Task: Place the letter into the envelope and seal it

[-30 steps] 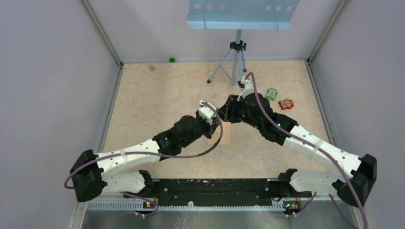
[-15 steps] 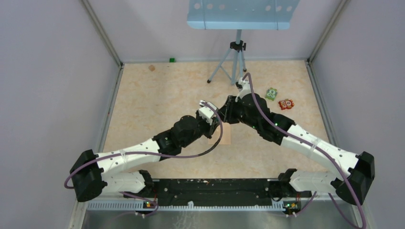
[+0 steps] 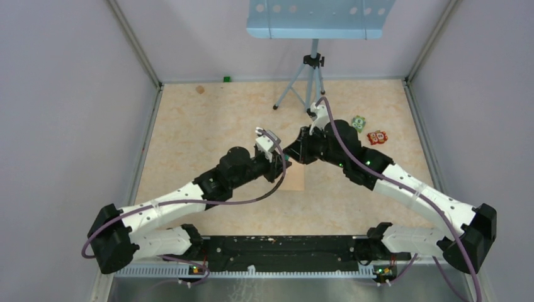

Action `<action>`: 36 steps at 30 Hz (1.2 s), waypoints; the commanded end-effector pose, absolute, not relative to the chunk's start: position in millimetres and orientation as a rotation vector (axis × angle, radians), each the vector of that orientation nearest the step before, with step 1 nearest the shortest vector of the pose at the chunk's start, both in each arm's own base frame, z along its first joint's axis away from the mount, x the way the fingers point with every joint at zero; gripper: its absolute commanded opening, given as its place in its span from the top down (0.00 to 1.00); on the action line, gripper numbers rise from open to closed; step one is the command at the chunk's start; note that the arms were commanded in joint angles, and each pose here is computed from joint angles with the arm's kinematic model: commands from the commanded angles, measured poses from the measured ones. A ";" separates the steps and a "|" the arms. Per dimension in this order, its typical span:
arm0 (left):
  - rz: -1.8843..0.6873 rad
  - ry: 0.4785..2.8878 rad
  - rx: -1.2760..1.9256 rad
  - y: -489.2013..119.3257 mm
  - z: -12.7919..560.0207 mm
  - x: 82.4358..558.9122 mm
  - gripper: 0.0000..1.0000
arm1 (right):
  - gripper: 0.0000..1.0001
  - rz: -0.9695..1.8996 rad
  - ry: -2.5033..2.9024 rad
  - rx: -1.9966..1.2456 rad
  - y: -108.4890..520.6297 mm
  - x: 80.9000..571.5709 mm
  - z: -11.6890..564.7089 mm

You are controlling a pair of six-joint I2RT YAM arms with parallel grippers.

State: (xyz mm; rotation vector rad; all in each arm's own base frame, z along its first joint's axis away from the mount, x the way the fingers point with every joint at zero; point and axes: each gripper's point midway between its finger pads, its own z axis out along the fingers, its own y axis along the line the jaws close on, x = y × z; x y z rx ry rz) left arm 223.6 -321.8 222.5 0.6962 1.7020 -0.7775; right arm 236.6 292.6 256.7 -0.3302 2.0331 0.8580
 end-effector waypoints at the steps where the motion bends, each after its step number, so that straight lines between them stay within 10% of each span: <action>1: -1.182 1.512 0.806 -332.3 276.5 178.4 1.00 | 1.00 1.080 1.791 -0.696 311.0 202.7 306.2; 10: -1.502 1.411 0.874 -314.2 289.4 149.1 1.00 | 1.00 1.323 1.661 -0.880 305.8 168.7 320.6; 15: -1.335 1.509 0.821 -315.5 271.4 179.0 1.00 | 0.50 1.190 1.761 -0.717 295.6 192.9 317.6; 18: -1.163 1.573 0.769 -315.8 259.0 200.0 1.00 | 0.36 1.111 1.823 -0.532 286.6 214.3 319.9; 36: -0.581 1.635 0.633 -320.2 238.1 238.5 1.00 | 0.53 0.842 2.011 -0.114 284.7 247.2 284.5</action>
